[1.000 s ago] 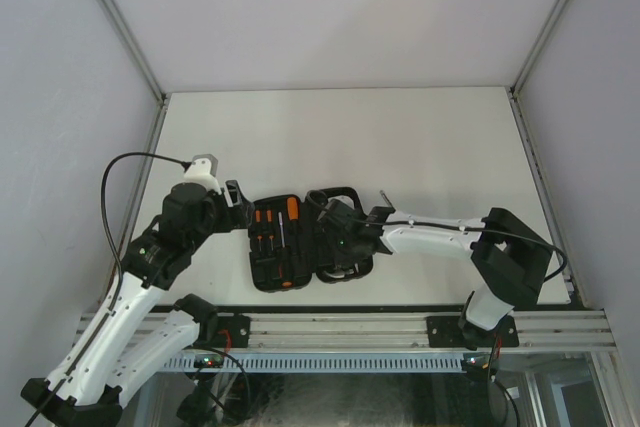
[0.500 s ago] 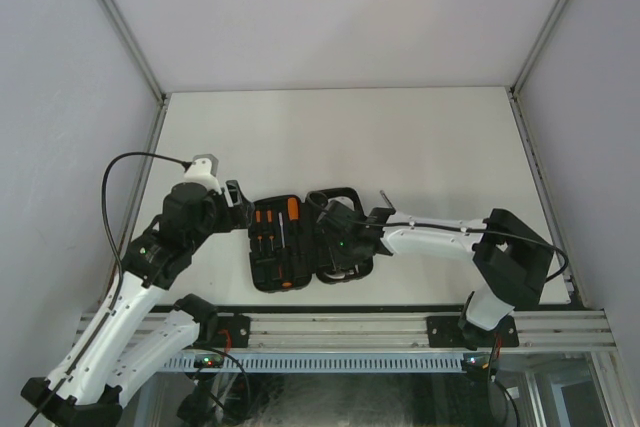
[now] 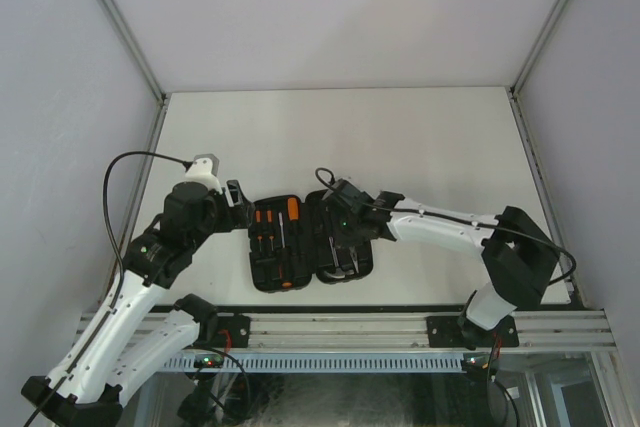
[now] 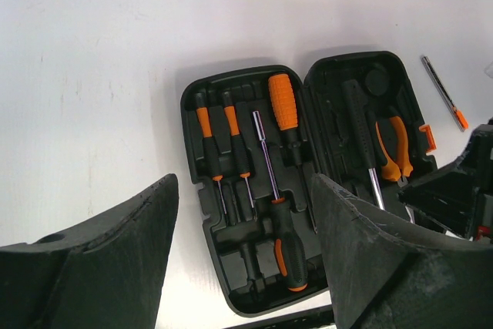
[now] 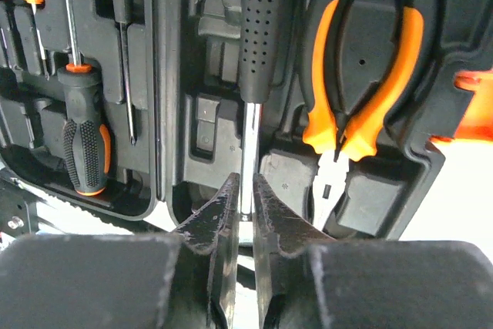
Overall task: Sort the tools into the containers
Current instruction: Place the hammer in the storage box.
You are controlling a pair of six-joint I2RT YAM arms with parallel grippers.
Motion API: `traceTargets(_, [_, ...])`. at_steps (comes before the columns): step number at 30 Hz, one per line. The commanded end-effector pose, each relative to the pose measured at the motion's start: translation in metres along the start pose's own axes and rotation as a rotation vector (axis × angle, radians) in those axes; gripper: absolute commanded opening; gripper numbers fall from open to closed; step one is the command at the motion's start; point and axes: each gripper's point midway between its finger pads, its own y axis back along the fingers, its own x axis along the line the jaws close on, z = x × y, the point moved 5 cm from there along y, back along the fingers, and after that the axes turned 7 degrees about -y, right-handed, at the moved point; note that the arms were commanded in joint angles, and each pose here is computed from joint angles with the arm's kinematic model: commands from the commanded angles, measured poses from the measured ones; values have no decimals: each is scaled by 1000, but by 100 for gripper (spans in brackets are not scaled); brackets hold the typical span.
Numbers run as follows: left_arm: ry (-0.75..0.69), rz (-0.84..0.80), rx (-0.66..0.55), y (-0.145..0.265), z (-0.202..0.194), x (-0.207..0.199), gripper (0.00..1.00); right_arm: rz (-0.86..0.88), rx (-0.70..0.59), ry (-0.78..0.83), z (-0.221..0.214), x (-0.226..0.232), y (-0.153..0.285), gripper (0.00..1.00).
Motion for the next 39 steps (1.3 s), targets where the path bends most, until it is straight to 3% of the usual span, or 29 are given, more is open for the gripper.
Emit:
traceTargets(1, [-9,-10,-20,0,4,-1,74,-7,-4,33,9,9,-3,8])
traceTargets(8, [-9,-12,-19,0,3,-1,74,-16,35,40,6,11,-15,2])
traceTargets(22, [-8,-14,-19,0,4,-1,74,-26,83,46,-2,9,-25,0])
traceTargets(39, [-9,-12,-29,1,5,0,74,-230,258,82,-44,-13,-42,0])
